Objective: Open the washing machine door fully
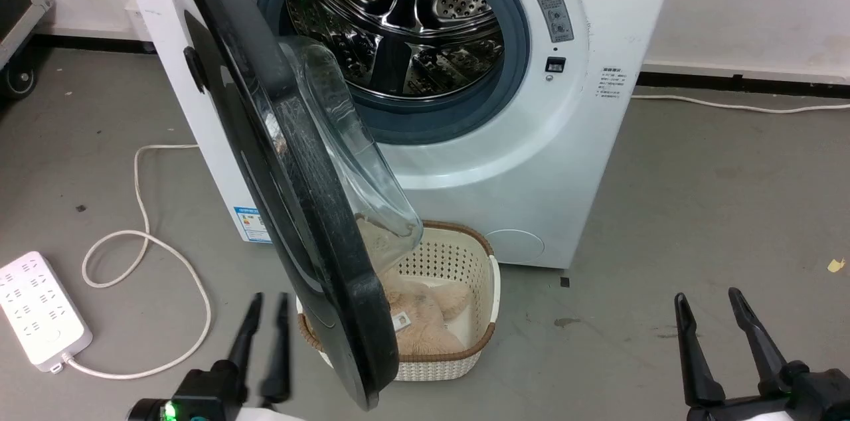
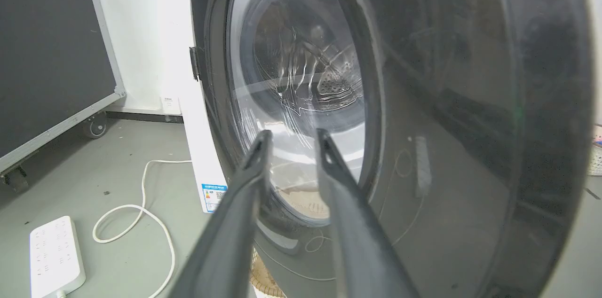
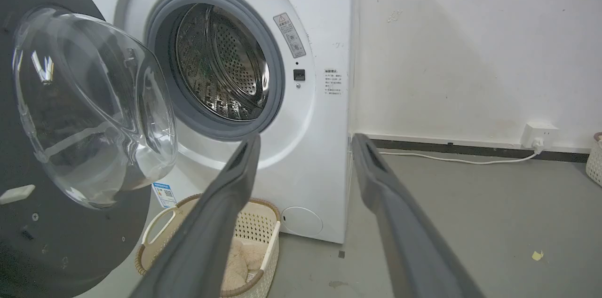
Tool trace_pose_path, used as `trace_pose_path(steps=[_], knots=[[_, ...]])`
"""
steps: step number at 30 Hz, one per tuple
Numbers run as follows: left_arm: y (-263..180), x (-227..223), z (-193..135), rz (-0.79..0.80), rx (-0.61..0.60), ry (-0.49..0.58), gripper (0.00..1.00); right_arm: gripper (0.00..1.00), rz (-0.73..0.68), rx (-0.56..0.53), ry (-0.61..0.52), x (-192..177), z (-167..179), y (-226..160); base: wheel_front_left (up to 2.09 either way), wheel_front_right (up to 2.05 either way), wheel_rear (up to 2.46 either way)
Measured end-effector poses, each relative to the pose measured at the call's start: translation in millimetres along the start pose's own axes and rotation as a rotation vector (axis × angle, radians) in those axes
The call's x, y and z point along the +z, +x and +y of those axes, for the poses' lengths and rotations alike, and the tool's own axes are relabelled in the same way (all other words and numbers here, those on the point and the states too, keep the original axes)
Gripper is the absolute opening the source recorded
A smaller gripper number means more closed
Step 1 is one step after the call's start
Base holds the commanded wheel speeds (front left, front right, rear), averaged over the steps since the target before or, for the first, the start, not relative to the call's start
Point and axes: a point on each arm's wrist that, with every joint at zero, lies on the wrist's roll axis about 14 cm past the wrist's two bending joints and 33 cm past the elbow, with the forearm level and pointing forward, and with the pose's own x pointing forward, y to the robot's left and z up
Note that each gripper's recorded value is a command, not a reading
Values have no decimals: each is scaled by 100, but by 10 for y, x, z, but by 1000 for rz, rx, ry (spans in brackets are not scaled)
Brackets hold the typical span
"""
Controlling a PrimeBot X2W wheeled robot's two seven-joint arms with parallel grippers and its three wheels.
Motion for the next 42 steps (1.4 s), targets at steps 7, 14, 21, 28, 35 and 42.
trace_pose_path(steps=[7, 14, 21, 28, 35, 42], knots=[[126, 874, 317, -277, 122, -32, 0, 100, -11, 9, 0, 33, 30, 0, 0, 0, 0], [129, 1851, 243, -591, 88, -41, 0, 100, -16, 15, -5, 53, 50, -9, 0, 0, 0], [161, 2088, -225, -583, -66, -115, 0, 100, -10, 8, -3, 37, 34, -46, 0, 0, 0], [153, 1311, -1113, -232, -336, -133, 0, 100, 5, -3, 7, -10, 8, -66, 0, 0, 0], [-41, 217, -1449, 131, -381, -175, 0, 100, 15, -24, 35, -46, -39, -86, 0, 0, 0], [29, -105, -1190, 201, -273, -193, 0, 100, 23, -28, 42, -78, -51, -67, 0, 0, 0]])
